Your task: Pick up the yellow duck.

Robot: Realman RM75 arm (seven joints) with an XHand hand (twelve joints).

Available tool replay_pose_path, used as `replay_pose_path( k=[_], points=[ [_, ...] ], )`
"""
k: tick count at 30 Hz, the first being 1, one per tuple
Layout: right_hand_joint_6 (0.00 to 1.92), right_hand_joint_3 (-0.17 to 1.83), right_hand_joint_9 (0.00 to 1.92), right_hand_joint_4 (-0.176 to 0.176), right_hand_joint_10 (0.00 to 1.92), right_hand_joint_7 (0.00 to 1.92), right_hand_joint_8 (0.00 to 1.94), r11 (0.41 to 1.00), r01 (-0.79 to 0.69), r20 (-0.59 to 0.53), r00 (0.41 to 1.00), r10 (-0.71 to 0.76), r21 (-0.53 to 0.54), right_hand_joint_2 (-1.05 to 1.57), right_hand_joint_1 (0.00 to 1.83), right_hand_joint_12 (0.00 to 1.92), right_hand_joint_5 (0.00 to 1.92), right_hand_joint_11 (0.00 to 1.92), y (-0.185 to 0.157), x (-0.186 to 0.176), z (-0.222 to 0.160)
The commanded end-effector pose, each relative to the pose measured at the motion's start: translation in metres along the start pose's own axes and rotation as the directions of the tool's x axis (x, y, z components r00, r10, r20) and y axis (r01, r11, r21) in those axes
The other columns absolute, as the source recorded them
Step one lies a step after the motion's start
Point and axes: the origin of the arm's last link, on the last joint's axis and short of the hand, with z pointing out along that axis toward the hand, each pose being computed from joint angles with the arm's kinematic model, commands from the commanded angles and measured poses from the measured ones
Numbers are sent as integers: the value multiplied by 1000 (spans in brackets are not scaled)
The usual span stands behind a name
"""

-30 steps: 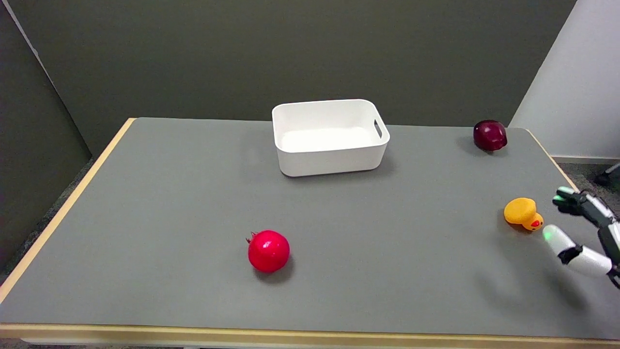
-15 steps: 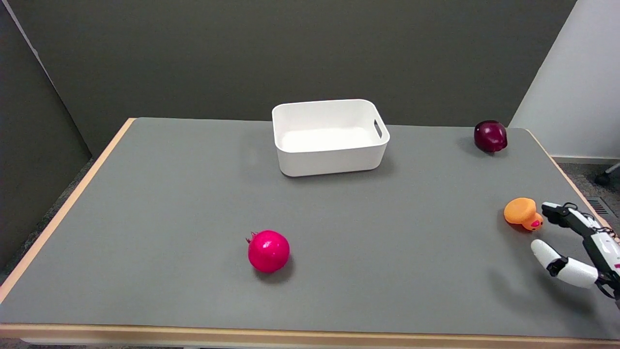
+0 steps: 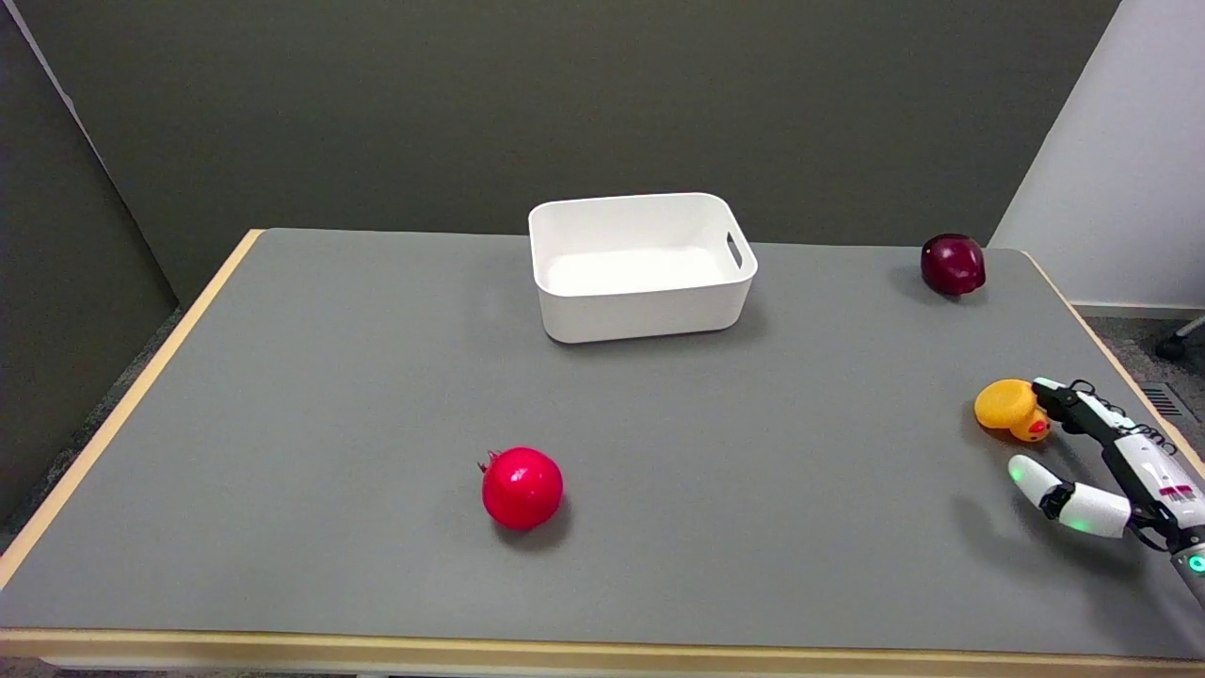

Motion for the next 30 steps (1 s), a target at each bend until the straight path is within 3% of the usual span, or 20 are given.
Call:
replay_pose_path(
  k=[1, 16, 25, 29, 30],
  points=[
    [417, 855, 173, 5, 751, 275, 340, 997, 37, 45, 998, -34, -64, 626, 519, 1225, 222, 38, 9, -3, 24],
    [452, 957, 214, 27, 734, 285, 384, 997, 62, -19, 998, -63, -50, 597, 482, 1183, 207, 83, 4, 6, 38],
    [480, 967, 291, -21, 787, 344, 457, 995, 74, -48, 996, -78, -67, 709, 499, 1242, 235, 106, 7, 14, 39],
    [640, 953, 382, -39, 871, 424, 556, 997, 55, -84, 995, -59, -48, 757, 555, 1334, 286, 130, 3, 15, 39],
    [827, 900, 423, -53, 966, 476, 661, 997, 53, -91, 994, -57, -49, 800, 602, 1435, 299, 109, 3, 16, 38]
  ],
)
